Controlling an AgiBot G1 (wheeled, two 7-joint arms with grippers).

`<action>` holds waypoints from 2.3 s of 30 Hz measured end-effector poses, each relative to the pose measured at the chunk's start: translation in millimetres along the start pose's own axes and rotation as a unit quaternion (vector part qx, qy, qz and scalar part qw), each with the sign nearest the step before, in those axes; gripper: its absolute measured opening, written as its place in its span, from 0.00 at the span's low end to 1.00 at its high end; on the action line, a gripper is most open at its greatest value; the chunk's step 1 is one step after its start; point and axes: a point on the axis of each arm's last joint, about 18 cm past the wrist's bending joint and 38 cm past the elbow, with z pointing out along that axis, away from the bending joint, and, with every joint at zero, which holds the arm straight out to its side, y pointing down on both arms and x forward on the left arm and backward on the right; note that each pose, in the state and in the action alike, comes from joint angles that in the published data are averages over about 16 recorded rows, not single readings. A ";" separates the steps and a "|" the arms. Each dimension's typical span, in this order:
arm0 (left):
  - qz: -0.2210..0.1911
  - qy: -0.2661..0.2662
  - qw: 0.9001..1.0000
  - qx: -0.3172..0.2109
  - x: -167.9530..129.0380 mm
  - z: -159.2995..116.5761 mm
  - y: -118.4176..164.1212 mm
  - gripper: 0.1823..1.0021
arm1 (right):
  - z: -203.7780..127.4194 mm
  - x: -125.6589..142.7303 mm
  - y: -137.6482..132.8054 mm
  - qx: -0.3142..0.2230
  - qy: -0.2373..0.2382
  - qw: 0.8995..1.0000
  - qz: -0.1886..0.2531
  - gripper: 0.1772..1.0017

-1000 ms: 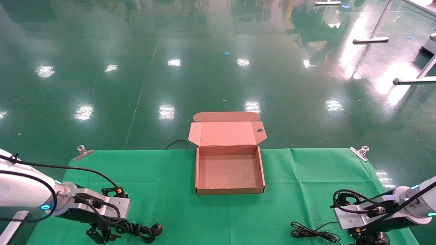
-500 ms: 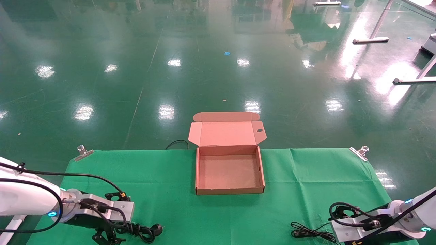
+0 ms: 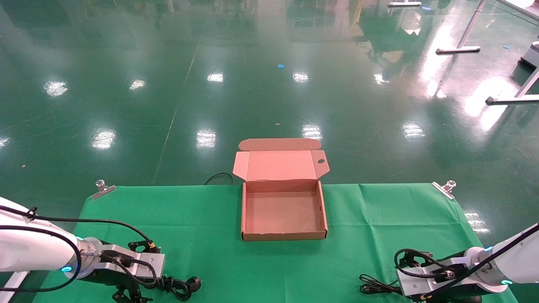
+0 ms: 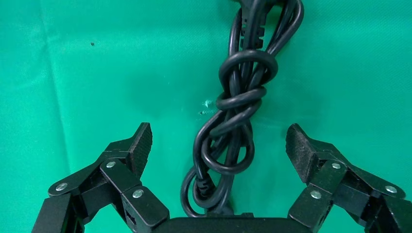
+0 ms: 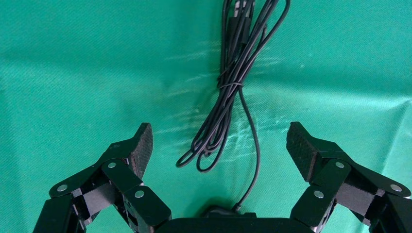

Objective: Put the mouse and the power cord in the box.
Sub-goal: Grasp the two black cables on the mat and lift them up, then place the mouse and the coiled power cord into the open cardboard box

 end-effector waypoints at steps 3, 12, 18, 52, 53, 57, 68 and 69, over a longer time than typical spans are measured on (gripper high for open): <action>-0.003 0.000 1.000 0.000 0.8 0.4 0.8 1.00 | 2.3 0.6 -0.9 -0.002 0.002 1.000 0.000 1.00; -0.004 -0.003 1.000 0.002 0.9 0.3 1.6 1.00 | 6.3 2.1 -1.4 -0.009 0.006 1.000 -0.001 1.00; 0.002 -0.004 1.000 0.002 0.5 0.4 1.5 1.00 | 7.4 2.7 -1.0 -0.012 0.009 1.000 -0.001 1.00; 0.009 -0.003 1.000 0.000 0.3 0.6 1.4 0.58 | 7.8 3.0 -0.8 -0.012 0.010 1.000 0.001 0.59; 0.009 -0.003 1.000 0.000 0.3 0.6 1.4 0.55 | 7.8 3.0 -0.8 -0.012 0.010 1.000 0.001 0.55; 0.009 -0.003 1.000 0.000 0.3 0.6 1.6 0.43 | 7.8 3.0 -0.8 -0.012 0.010 1.000 0.001 0.43; 0.008 -0.003 1.000 0.000 0.3 0.5 1.7 0.26 | 7.6 3.1 -0.8 -0.012 0.010 1.000 0.000 0.16; 0.008 -0.003 1.000 0.000 0.3 0.5 1.7 0.26 | 7.6 3.1 -0.8 -0.012 0.010 1.000 0.000 0.15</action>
